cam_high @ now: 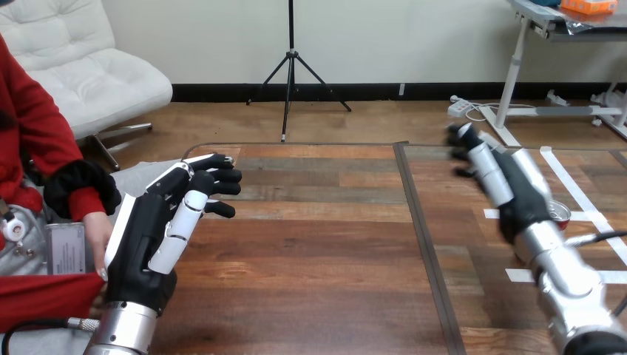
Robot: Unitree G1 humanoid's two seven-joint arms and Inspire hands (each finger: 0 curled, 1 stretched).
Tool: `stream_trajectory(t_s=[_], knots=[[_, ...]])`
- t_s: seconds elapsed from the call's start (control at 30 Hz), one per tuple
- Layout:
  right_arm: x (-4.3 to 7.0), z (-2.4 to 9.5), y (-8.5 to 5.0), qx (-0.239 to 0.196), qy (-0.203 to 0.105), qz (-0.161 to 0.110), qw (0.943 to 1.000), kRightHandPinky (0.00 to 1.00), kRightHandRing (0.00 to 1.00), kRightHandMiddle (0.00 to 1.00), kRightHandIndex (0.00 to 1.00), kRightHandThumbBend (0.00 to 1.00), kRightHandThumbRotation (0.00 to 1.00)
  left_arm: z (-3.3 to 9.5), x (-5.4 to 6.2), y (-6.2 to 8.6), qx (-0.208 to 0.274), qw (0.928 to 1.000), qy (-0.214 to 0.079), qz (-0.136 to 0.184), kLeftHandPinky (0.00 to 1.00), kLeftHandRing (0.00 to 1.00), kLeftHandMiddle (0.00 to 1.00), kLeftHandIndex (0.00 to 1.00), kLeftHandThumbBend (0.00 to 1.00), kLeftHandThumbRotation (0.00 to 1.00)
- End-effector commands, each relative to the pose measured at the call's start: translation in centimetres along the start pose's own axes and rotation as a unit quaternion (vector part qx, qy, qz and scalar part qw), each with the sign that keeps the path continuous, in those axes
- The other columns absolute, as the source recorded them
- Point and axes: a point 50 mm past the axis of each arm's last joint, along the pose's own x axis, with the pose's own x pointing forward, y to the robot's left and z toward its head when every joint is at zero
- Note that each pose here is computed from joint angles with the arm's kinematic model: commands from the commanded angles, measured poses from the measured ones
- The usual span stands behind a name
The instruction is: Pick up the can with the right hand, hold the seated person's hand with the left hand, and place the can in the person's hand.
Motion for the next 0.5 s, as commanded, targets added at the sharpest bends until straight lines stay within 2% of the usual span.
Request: stream_trajectory(t_s=[0.0, 0.3, 0.47], knots=[[2.5, 5.1, -2.9, -0.029, -0.068, -0.051, 0.996, 0.91, 0.92, 0.92, 0.91, 0.82, 0.96, 1.6, 1.8, -0.2, 0.01, 0.9988, -0.043, -0.019, 0.53, 0.65, 0.66, 0.65, 0.58, 0.79], [2.7, 5.6, -4.3, -0.059, -0.055, -0.091, 0.9926, 0.84, 0.89, 0.89, 0.87, 0.86, 0.92, 1.5, 1.8, -0.2, 0.009, 0.9989, -0.042, -0.022, 0.52, 0.65, 0.65, 0.64, 0.58, 0.79], [2.8, 5.7, -5.0, -0.061, -0.044, -0.101, 0.992, 0.8, 0.87, 0.88, 0.86, 0.85, 0.89, 1.5, 1.8, -0.1, 0.009, 0.9988, -0.042, -0.023, 0.52, 0.64, 0.65, 0.63, 0.56, 0.79]])
